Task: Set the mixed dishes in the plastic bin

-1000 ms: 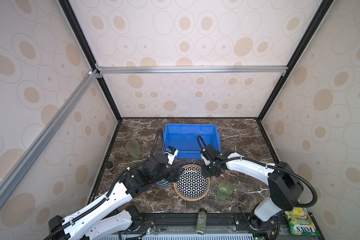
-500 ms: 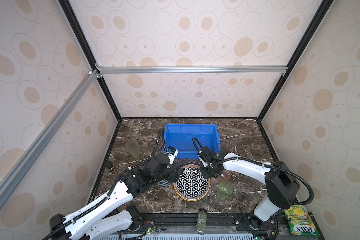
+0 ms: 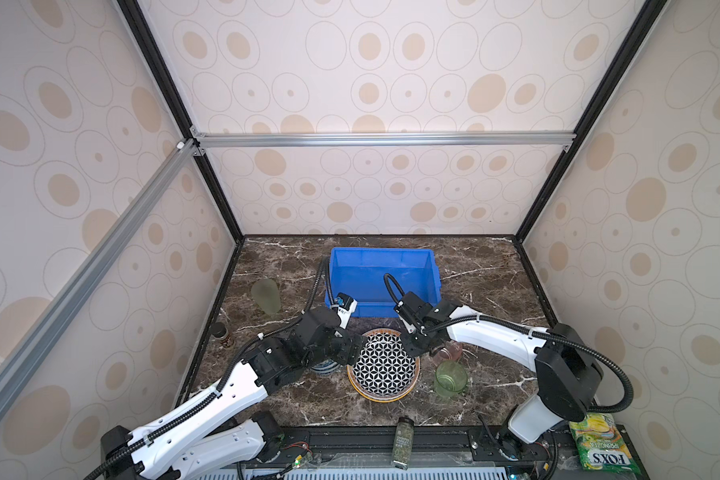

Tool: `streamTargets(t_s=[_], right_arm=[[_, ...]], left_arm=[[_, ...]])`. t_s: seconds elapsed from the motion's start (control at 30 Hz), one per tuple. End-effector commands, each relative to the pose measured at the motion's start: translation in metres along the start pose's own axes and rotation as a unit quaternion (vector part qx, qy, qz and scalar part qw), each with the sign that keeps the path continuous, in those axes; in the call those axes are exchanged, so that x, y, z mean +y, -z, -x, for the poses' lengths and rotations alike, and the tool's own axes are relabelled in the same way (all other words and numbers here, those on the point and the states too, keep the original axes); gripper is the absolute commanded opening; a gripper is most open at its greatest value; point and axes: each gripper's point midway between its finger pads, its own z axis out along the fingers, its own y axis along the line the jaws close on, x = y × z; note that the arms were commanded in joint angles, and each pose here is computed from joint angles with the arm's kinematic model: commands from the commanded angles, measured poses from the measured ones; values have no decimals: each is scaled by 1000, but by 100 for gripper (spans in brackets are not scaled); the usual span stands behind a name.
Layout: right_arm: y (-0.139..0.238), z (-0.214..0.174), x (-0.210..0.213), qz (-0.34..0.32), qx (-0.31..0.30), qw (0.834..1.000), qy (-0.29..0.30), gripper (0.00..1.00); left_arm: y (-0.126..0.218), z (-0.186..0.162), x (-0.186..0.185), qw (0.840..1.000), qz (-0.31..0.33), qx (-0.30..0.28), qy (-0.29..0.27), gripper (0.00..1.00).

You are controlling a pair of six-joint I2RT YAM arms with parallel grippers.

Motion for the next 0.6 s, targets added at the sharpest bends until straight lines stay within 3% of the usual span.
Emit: streamTargets(t_s=[0.0, 0.57], right_arm=[[10, 1, -7, -26, 0, 1000, 7, 0], [16, 10, 15, 27, -15, 999, 10, 0]], left_arm=[[-3, -6, -6, 1000, -10, 13, 4, 76], [-17, -52, -13, 996, -30, 88, 12, 81]])
